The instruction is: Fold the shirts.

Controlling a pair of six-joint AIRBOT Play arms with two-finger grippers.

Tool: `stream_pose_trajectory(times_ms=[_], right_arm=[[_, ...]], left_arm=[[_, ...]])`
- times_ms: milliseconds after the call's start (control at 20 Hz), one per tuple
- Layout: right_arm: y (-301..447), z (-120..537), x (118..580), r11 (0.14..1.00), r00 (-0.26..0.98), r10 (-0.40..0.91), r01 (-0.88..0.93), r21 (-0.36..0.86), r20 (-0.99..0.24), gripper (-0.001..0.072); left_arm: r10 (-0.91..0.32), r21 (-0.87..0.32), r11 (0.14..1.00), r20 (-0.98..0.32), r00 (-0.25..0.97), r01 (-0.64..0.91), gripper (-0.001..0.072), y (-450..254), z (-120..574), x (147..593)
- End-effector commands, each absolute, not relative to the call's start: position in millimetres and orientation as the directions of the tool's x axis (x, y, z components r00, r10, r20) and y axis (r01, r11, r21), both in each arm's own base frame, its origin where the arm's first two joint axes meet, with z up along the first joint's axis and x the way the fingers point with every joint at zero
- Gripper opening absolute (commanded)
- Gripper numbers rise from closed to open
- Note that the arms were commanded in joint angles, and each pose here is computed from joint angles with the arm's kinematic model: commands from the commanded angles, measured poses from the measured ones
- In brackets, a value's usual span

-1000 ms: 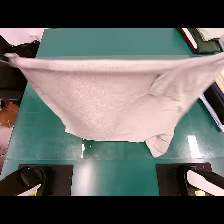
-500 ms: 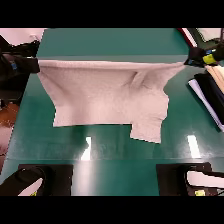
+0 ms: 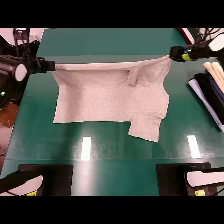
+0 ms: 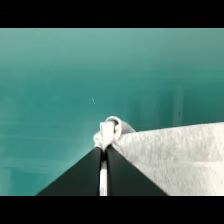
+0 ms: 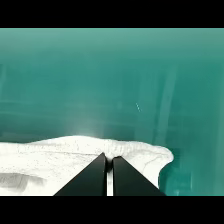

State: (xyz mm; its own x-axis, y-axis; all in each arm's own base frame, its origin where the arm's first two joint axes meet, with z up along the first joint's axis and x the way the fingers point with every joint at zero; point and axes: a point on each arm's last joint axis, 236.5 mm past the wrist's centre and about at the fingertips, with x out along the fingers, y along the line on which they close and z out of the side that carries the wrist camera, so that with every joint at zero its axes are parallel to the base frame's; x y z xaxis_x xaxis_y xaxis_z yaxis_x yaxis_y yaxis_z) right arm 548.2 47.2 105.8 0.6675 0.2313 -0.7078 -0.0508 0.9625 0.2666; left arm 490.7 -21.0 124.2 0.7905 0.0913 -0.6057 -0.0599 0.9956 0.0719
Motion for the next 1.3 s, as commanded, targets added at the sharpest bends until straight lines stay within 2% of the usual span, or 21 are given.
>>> stream_pose_trajectory(times_ms=[0, 150, 250, 400, 750, 1000, 1250], right_arm=[[56, 84, 570, 0.965, 0.687, 0.228, -0.068, 0.252, -0.690, 0.0013], [58, 58, 562, 0.964, 0.623, 0.239, -0.063, 0.257, -0.745, 0.0013], [62, 42, 547, 0.963, 0.550, 0.253, -0.064, 0.262, -0.796, 0.0012], [73, 19, 521, 0.961, 0.465, 0.269, -0.068, 0.269, -0.843, 0.0013], [93, -30, 485, 0.959, 0.377, 0.279, -0.070, 0.273, -0.883, 0.0014], [96, -33, 478, 0.959, 0.347, 0.281, -0.076, 0.272, -0.895, 0.0015], [95, -42, 448, 0.957, 0.219, 0.291, -0.068, 0.282, -0.931, 0.0015]], left_arm=[[0.079, 0.038, 0.997, -0.581, 0.810, -0.070, 0.0025, -11, 102, 519], [0.096, -0.025, 0.990, -0.603, 0.792, -0.140, 0.0025, 13, 94, 519], [0.124, -0.026, 0.981, -0.674, 0.728, -0.191, 0.0025, 31, 76, 505], [0.136, 0.071, 0.989, -0.773, 0.620, -0.129, 0.0025, 35, 52, 480], [0.095, 0.060, 0.994, -0.891, 0.443, -0.091, 0.0025, 25, 5, 447], [0.065, 0.029, 0.995, -0.921, 0.383, -0.100, 0.0026, 19, -4, 434], [0.069, 0.049, 0.995, -0.966, 0.248, -0.086, 0.0027, 19, -15, 402]])
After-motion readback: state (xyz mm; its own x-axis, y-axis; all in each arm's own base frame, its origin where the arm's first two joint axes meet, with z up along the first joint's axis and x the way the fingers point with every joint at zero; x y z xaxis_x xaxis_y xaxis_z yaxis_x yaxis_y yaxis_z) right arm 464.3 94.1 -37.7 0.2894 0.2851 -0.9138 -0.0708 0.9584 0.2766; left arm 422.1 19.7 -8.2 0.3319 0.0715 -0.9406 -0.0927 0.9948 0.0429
